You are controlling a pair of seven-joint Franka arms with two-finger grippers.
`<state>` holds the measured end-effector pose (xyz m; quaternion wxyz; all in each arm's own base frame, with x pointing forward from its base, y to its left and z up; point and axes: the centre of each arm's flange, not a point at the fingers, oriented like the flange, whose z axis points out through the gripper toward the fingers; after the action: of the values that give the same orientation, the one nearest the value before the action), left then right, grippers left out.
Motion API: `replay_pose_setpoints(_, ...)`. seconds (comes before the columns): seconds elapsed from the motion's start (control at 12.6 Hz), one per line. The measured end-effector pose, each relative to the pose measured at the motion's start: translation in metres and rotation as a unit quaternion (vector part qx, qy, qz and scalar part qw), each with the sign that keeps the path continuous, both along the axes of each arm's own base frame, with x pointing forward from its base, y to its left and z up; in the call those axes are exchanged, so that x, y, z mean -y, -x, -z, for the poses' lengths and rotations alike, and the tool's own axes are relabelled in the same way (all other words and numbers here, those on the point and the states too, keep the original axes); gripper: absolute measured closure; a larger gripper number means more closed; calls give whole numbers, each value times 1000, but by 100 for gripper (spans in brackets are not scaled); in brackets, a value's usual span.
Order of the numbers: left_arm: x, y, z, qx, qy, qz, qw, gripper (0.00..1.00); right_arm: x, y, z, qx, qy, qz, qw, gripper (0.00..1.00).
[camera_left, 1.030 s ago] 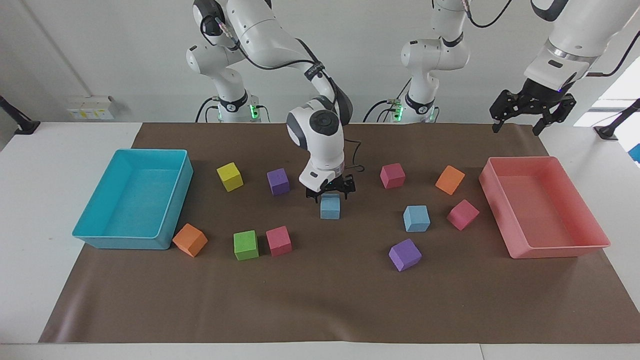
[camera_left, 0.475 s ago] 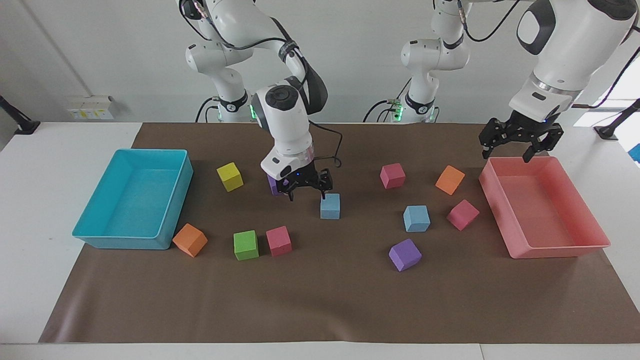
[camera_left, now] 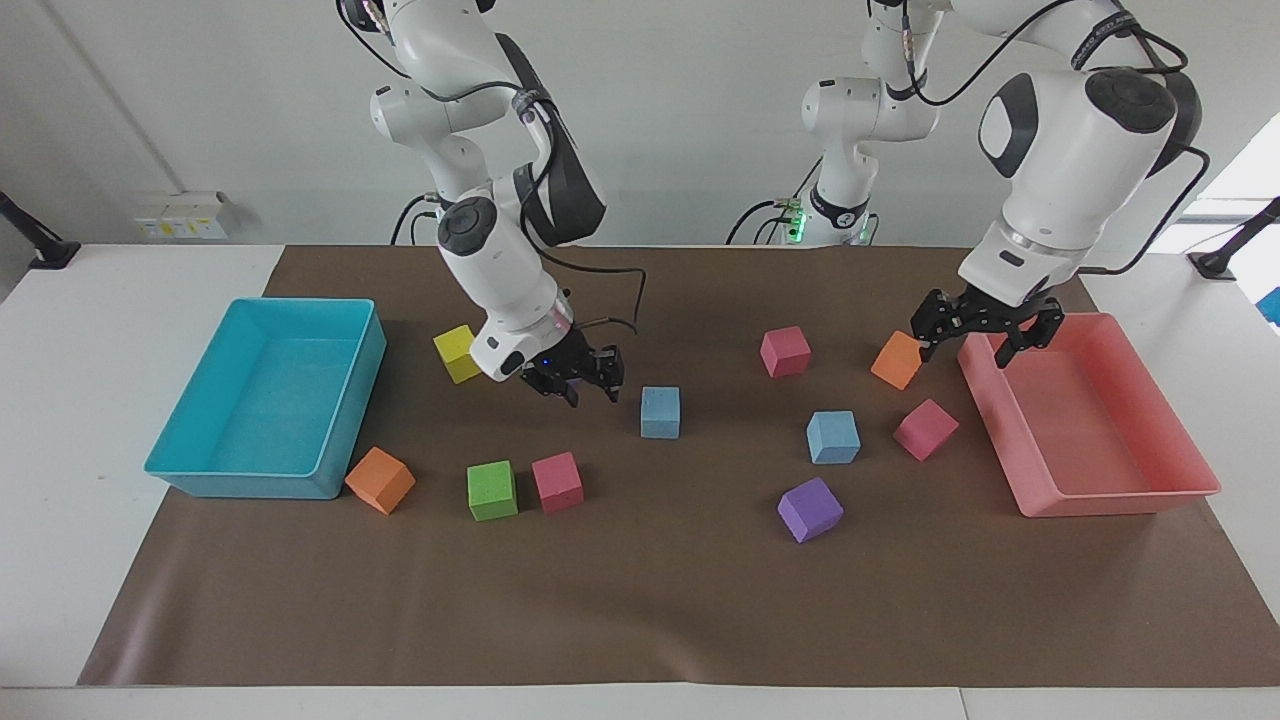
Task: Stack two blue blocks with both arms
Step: 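Set the cube down with the right gripper while the left gripper reaches out, then grasp the other light blue cube with the left gripper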
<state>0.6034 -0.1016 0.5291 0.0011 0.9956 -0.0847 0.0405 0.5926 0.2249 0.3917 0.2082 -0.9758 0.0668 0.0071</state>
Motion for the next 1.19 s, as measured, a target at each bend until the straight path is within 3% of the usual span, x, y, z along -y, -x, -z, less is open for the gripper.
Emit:
replay_pose_setpoints(0.32,25,4,69,-1,2,-8,1000,0,11,1,44,-24,-91,2,996,98)
replay_pose_setpoints(0.63,69,-2,139,1,8,-29,1000,0,25,5,93,-25,-150,-12,988,99)
replay_pose_setpoints(0.87,72,-4,148,3,9,-32,999,0,23,6,114,10,-191,-45,980,99)
replay_pose_setpoints(1.19,78,9,173,-10,5,-25,1000,0,29,6,131,21,-225,-27,974,99)
